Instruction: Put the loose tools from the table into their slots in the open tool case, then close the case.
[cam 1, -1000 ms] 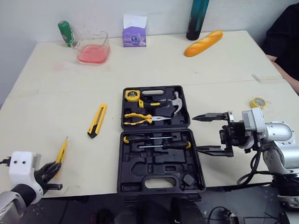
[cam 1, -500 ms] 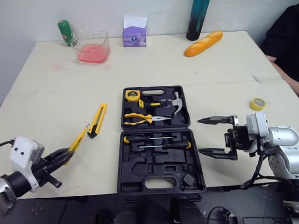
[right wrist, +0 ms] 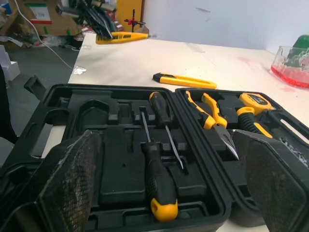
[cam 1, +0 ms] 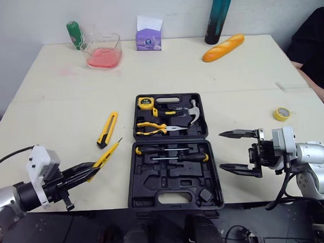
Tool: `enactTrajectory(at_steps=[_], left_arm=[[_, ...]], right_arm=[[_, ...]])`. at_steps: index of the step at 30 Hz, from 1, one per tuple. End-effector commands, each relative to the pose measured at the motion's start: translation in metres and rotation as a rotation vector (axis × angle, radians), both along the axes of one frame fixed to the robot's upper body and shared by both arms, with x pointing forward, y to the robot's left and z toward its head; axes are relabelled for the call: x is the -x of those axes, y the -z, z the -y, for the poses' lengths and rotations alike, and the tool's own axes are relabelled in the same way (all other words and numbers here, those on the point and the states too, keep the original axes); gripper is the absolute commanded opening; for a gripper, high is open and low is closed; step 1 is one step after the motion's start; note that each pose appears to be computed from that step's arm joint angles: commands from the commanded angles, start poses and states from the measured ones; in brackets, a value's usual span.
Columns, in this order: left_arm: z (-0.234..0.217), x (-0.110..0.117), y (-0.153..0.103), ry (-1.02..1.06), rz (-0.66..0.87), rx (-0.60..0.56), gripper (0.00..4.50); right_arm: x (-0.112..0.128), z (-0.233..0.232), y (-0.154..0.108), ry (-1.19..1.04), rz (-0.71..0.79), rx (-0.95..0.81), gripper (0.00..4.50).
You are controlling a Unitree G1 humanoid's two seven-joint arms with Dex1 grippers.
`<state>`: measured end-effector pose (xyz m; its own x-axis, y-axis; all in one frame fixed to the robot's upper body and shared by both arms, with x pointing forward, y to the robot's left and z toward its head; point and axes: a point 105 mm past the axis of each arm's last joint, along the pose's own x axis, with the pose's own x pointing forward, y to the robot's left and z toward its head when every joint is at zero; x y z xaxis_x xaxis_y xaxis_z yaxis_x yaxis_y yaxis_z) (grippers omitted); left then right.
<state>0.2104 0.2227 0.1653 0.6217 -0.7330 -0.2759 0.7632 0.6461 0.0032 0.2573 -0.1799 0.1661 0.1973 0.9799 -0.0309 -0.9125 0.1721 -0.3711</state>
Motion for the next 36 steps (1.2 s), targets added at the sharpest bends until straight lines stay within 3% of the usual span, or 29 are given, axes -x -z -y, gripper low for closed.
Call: enactTrajectory(at_steps=[1, 8, 17, 26, 36], left_arm=[[0.03, -0.012, -0.013, 0.194, 0.007, -0.031, 0.05], [0.072, -0.03, -0.018, 0.461, -0.067, -0.142, 0.05], [0.093, -0.045, -0.007, 0.648, -0.161, -0.292, 0.05], [0.111, -0.073, 0.008, 0.683, -0.138, -0.456, 0.05], [0.123, -0.076, 0.013, 0.732, -0.148, -0.481, 0.05]], right_arm=[[0.006, 0.006, -0.012, 0.011, 0.054, 0.003, 4.5], [0.019, 0.014, -0.014, 0.036, 0.017, 0.004, 4.5], [0.032, 0.015, -0.014, 0.072, -0.016, 0.03, 4.5], [0.04, 0.007, -0.019, 0.098, -0.015, 0.036, 4.5], [0.041, 0.001, -0.02, 0.105, -0.017, 0.027, 4.5]])
